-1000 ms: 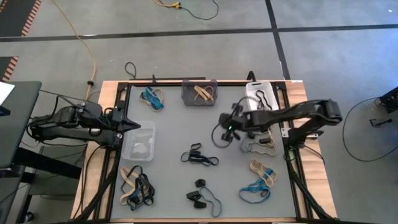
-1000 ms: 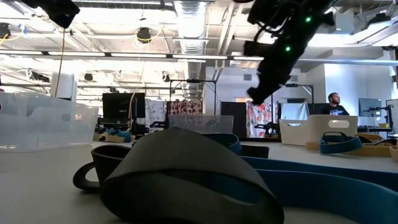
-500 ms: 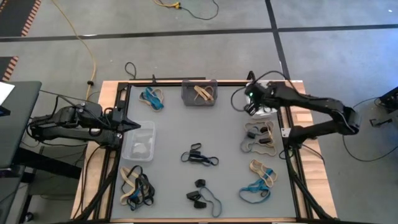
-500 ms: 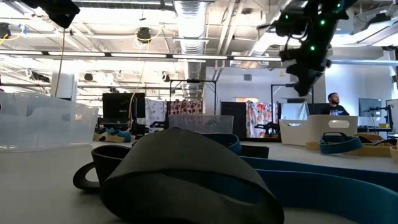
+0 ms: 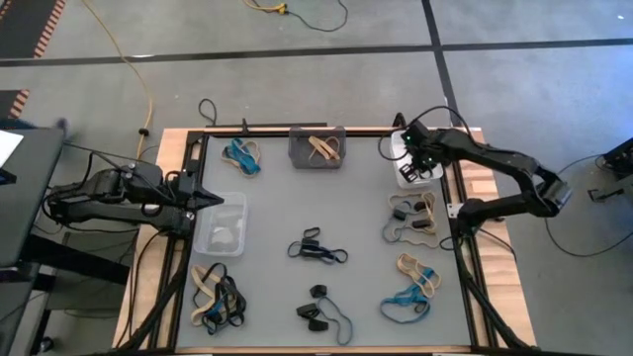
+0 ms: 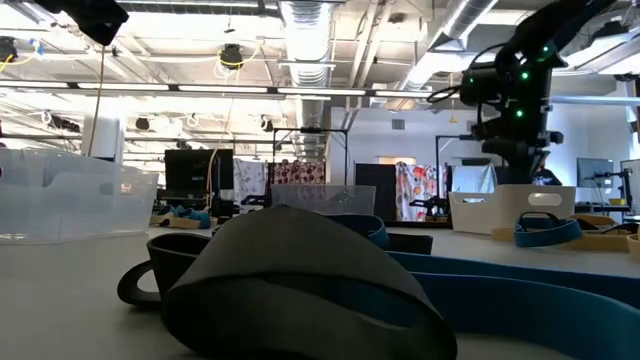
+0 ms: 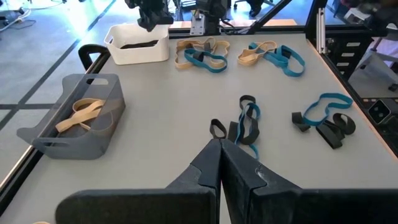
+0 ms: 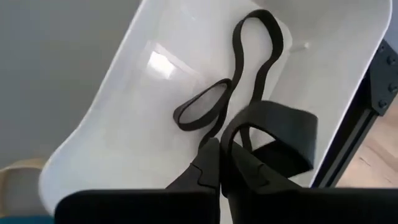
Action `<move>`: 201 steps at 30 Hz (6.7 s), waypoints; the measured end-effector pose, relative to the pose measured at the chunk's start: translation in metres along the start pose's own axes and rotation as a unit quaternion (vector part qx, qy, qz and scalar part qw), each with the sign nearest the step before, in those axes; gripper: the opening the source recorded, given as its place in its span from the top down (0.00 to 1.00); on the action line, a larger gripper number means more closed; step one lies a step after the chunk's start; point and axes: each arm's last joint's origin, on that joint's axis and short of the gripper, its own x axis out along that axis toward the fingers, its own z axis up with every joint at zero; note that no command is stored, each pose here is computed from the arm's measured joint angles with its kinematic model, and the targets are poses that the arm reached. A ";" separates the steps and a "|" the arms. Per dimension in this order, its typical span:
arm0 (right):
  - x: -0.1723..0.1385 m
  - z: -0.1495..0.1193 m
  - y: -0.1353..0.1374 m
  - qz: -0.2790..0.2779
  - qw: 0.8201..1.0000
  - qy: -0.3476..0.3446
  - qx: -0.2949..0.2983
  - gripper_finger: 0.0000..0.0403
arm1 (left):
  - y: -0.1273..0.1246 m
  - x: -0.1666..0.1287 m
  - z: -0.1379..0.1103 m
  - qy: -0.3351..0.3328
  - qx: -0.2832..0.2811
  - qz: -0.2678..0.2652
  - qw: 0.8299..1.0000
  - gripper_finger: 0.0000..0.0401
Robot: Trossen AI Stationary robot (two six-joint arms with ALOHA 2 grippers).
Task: Sort rubber bands into baskets
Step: Put the black rubber band into the white bin
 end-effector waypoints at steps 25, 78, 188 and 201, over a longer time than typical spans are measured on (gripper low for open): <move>0.004 0.001 0.001 0.003 1.000 -0.026 0.012 0.54 | 0.000 0.000 0.000 0.000 0.000 0.000 1.000 1.00; -0.062 -0.140 0.273 0.336 0.802 -0.304 -0.389 0.52 | 0.000 0.000 0.000 0.000 0.000 0.000 1.000 1.00; -0.156 -0.081 0.251 0.143 0.792 -0.431 -0.409 0.94 | 0.000 0.000 0.000 0.000 0.000 0.000 1.000 1.00; -0.160 -0.055 0.201 0.047 0.842 -0.416 -0.340 0.94 | 0.000 0.000 0.000 0.000 0.000 0.000 1.000 1.00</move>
